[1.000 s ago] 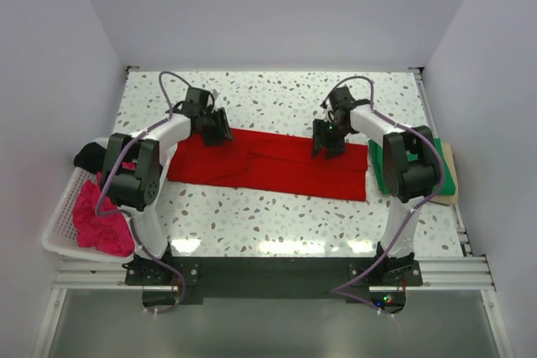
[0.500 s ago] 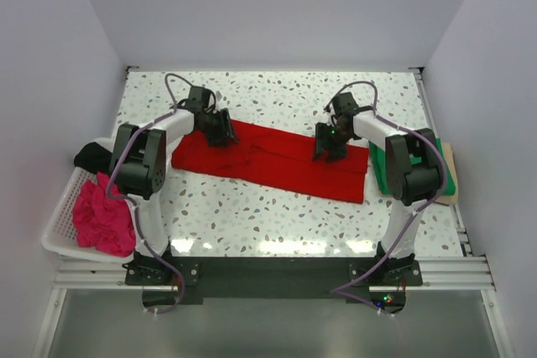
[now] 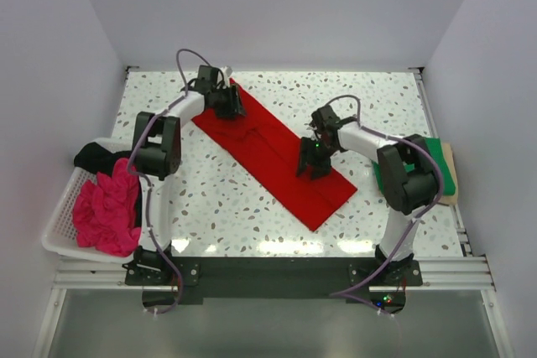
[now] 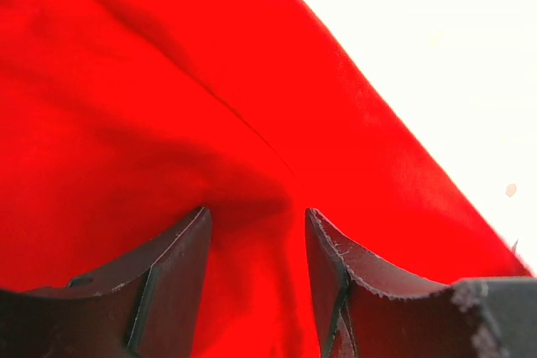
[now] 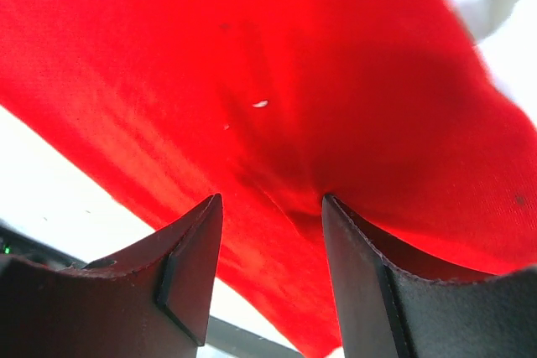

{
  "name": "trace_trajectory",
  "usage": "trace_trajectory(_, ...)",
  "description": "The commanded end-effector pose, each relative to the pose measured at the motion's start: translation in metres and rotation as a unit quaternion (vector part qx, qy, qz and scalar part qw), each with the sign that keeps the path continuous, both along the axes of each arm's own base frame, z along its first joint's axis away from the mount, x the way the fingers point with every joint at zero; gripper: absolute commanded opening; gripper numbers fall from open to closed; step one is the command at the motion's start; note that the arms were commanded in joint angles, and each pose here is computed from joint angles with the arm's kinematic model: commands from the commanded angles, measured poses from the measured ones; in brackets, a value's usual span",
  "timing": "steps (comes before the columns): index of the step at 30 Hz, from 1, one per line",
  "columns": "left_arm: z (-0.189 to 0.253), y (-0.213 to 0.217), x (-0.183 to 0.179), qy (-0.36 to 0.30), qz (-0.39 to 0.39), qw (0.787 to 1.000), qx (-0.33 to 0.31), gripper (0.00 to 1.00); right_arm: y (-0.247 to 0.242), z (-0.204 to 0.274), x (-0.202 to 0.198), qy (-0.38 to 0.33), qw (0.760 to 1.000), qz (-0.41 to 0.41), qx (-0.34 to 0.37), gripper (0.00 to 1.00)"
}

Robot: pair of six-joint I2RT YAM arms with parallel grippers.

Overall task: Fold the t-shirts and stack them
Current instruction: Fold the tshirt

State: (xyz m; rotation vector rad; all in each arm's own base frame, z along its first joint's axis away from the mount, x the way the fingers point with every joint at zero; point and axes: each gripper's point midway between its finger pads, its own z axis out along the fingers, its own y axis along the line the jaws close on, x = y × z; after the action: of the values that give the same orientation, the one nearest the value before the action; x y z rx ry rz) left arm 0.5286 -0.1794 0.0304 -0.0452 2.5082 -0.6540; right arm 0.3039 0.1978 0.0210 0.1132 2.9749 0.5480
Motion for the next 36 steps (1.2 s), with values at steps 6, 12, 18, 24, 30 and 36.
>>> trace_trajectory(6, -0.08, 0.013, -0.005, 0.042, -0.048, 0.997, 0.052, 0.55, 0.045, -0.02, -0.062, 0.072, 0.997, 0.001, -0.026, 0.55)
trace_trajectory(12, -0.081, -0.012, 0.013, 0.01, -0.073, 0.997, 0.006, 0.55, 0.08, -0.015, -0.069, 0.076, 0.997, -0.001, -0.011, 0.55)
trace_trajectory(18, -0.078, -0.046, 0.024, -0.017, -0.107, 0.994, -0.033, 0.56, 0.111, -0.018, -0.076, 0.08, 0.997, 0.012, -0.007, 0.55)
trace_trajectory(24, -0.08, -0.071, 0.027, -0.028, -0.126, 0.99, -0.06, 0.56, 0.125, -0.016, -0.079, 0.071, 0.997, 0.023, -0.01, 0.55)
trace_trajectory(30, -0.034, -0.092, 0.034, -0.076, -0.14, 0.984, -0.08, 0.58, 0.122, 0.014, -0.07, 0.033, 0.997, 0.068, -0.018, 0.56)
trace_trajectory(36, 0.053, -0.107, 0.036, -0.145, -0.128, 0.973, -0.123, 0.6, 0.097, 0.052, -0.075, 0.0, 0.994, 0.103, -0.045, 0.61)
